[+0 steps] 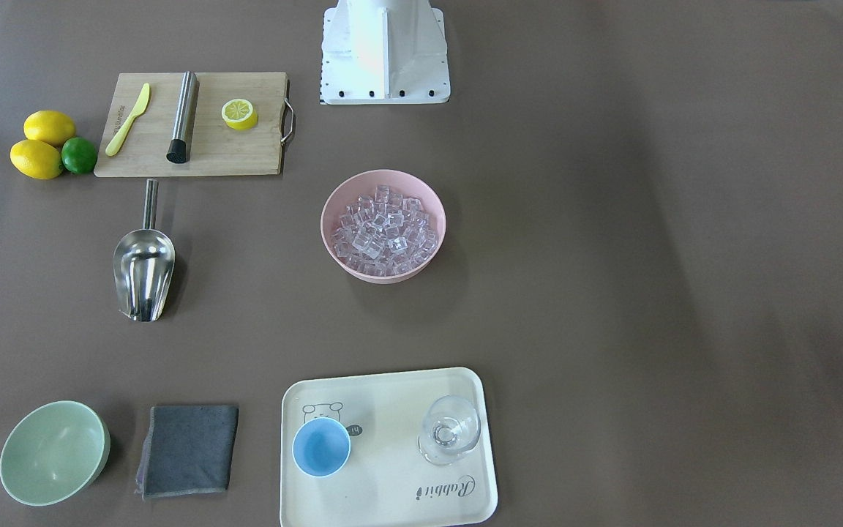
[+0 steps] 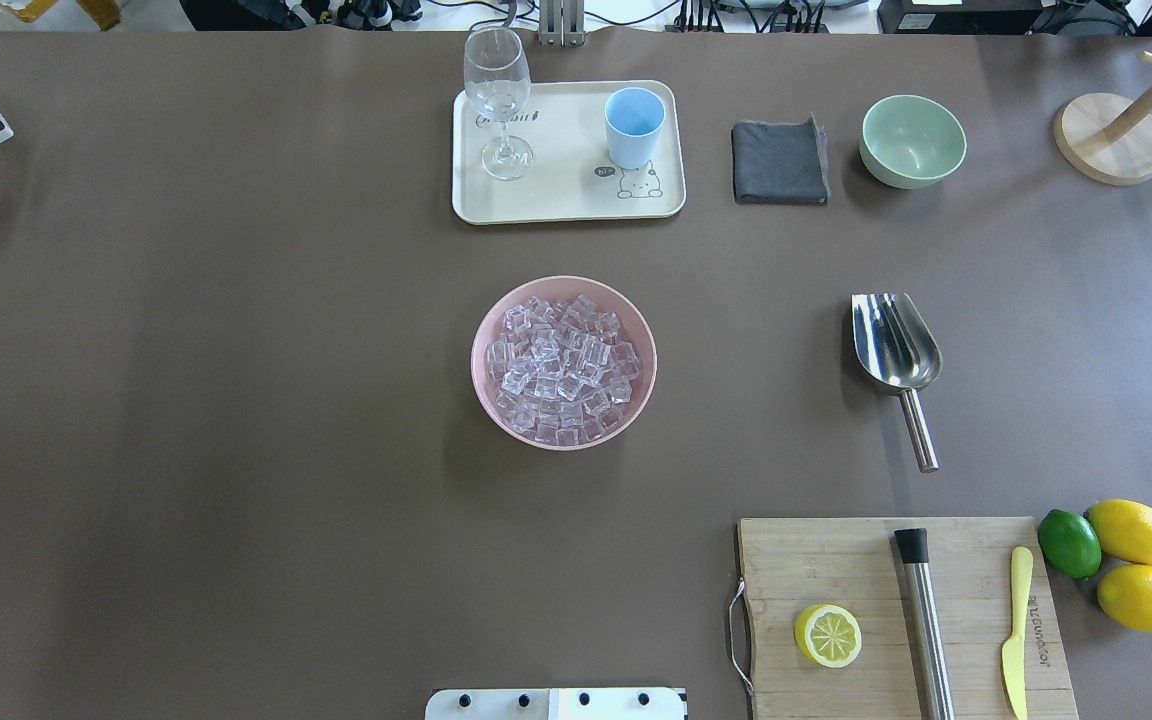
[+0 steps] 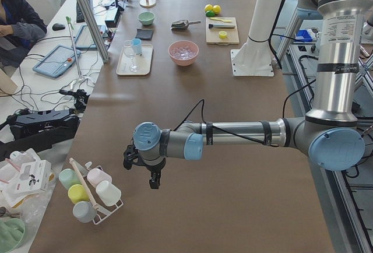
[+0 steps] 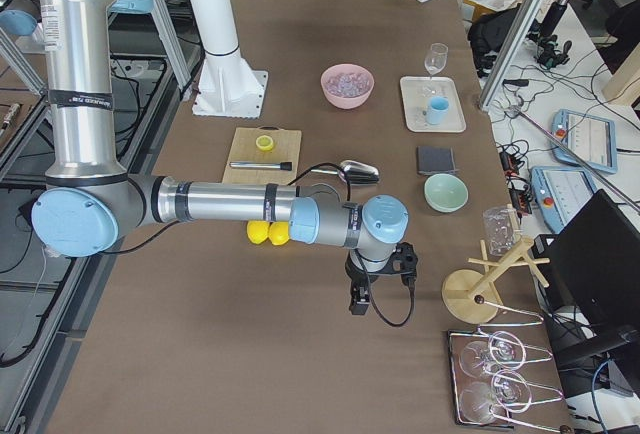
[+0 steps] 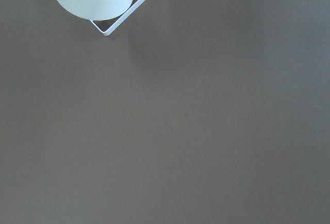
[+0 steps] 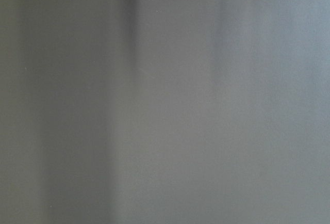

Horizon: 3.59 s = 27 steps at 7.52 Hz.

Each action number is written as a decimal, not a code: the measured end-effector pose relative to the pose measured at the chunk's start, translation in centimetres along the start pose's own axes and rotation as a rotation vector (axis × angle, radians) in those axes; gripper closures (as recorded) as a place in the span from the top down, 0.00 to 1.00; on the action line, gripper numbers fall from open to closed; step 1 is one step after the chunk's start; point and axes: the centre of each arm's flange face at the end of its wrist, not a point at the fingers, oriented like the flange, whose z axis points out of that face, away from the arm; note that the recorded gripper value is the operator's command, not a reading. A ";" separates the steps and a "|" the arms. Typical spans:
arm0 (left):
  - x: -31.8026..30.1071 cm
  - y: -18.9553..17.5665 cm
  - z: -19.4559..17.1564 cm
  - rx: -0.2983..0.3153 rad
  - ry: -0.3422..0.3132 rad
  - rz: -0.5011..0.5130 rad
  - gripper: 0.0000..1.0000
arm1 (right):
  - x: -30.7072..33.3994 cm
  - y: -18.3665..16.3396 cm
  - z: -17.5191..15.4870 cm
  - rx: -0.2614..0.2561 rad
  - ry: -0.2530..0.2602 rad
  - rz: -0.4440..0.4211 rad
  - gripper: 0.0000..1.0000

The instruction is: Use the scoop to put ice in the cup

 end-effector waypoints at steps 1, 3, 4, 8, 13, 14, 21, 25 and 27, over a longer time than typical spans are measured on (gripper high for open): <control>0.2 -0.1 -0.1 0.003 0.002 -0.014 0.98 | 0.0 0.0 0.0 0.000 0.000 0.000 1.00; 0.5 0.0 -0.5 0.010 0.002 -0.018 0.98 | -0.1 0.0 -0.1 0.002 -0.002 -0.001 1.00; 0.6 0.0 -0.7 0.012 0.001 -0.018 0.98 | -0.1 0.0 -0.2 0.003 -0.003 0.000 1.00; 0.8 0.3 -0.7 0.015 0.003 -0.011 0.98 | 0.1 0.4 -0.4 0.009 -0.009 0.004 1.00; 2.8 -0.8 -2.1 0.050 -0.003 0.042 0.98 | 0.0 0.9 -1.0 0.022 -0.011 0.003 1.00; 3.0 -0.8 -2.3 0.052 -0.003 0.049 0.98 | -0.4 0.8 -1.1 0.025 -0.022 -0.001 1.00; 21.8 -0.8 1.2 0.002 0.075 0.414 0.98 | -23.0 -2.3 -2.1 0.024 -0.097 0.024 1.00; 38.5 2.4 4.9 0.021 0.222 0.795 0.98 | -38.5 1.0 2.7 0.010 -0.155 -0.020 1.00; 43.6 4.3 8.4 0.027 0.301 0.935 0.98 | -41.4 2.9 5.7 -0.015 -0.139 -0.058 1.00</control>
